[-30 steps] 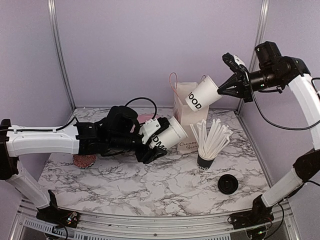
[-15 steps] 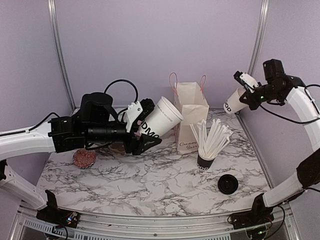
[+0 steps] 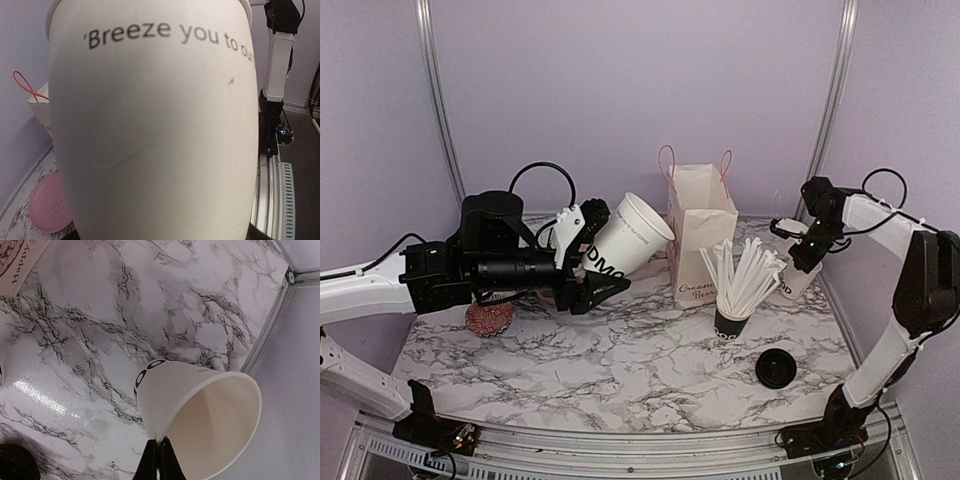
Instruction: Pack the takeout coffee
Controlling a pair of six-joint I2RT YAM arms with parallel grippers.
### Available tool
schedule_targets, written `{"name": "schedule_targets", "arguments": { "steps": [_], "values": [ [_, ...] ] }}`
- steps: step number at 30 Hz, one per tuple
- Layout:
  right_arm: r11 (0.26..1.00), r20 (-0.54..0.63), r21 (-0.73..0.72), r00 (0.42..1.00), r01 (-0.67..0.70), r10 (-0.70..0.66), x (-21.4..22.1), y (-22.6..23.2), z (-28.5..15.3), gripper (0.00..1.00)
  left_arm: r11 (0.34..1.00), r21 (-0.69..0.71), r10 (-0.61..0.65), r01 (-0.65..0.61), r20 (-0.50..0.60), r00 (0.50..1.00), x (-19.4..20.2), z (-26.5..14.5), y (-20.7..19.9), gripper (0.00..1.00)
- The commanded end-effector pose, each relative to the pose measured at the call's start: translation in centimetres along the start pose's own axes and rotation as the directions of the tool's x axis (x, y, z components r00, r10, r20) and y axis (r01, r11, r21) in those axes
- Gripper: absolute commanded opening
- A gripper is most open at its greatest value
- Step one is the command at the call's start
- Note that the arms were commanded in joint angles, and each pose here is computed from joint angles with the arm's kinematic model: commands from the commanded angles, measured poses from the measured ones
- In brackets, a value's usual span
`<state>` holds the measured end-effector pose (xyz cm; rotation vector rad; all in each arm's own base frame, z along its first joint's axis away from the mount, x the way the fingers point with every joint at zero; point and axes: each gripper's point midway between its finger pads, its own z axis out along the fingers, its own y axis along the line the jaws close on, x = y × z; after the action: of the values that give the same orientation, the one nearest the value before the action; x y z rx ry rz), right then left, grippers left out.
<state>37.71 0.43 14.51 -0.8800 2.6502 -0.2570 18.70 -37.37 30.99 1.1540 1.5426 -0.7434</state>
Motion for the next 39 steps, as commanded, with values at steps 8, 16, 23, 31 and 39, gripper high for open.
{"name": "schedule_targets", "arguments": {
  "steps": [8,16,23,31,39],
  "values": [
    [0.999,0.043,0.0,0.998,-0.035,0.035,-1.7,-1.0,-0.2,0.17,1.0,0.002,-0.002,0.002,0.06,0.998,-1.4,-0.7,0.1,0.72],
    [0.99,0.385,-0.138,0.922,0.008,0.046,-6.2,1.3,-12.2,0.32,1.0,0.013,-0.019,0.018,0.056,0.998,-1.0,0.2,0.0,0.73],
    [0.775,0.841,-0.211,0.515,0.596,-0.168,-10.0,15.0,-26.5,0.52,0.999,0.019,-0.051,0.05,0.036,0.998,-1.0,2.0,0.7,0.73],
    [0.596,0.849,-0.26,0.474,0.76,-0.234,-12.9,21.9,-26.6,0.53,0.994,0.002,-0.108,0.108,0.027,0.994,-0.4,4.1,2.4,0.71],
    [0.575,0.78,-0.184,0.475,0.797,-0.408,-9.7,25.9,-19.5,0.51,0.976,-0.137,-0.183,0.172,-0.077,0.98,3.7,2.5,4.0,0.82]
  ]
}}
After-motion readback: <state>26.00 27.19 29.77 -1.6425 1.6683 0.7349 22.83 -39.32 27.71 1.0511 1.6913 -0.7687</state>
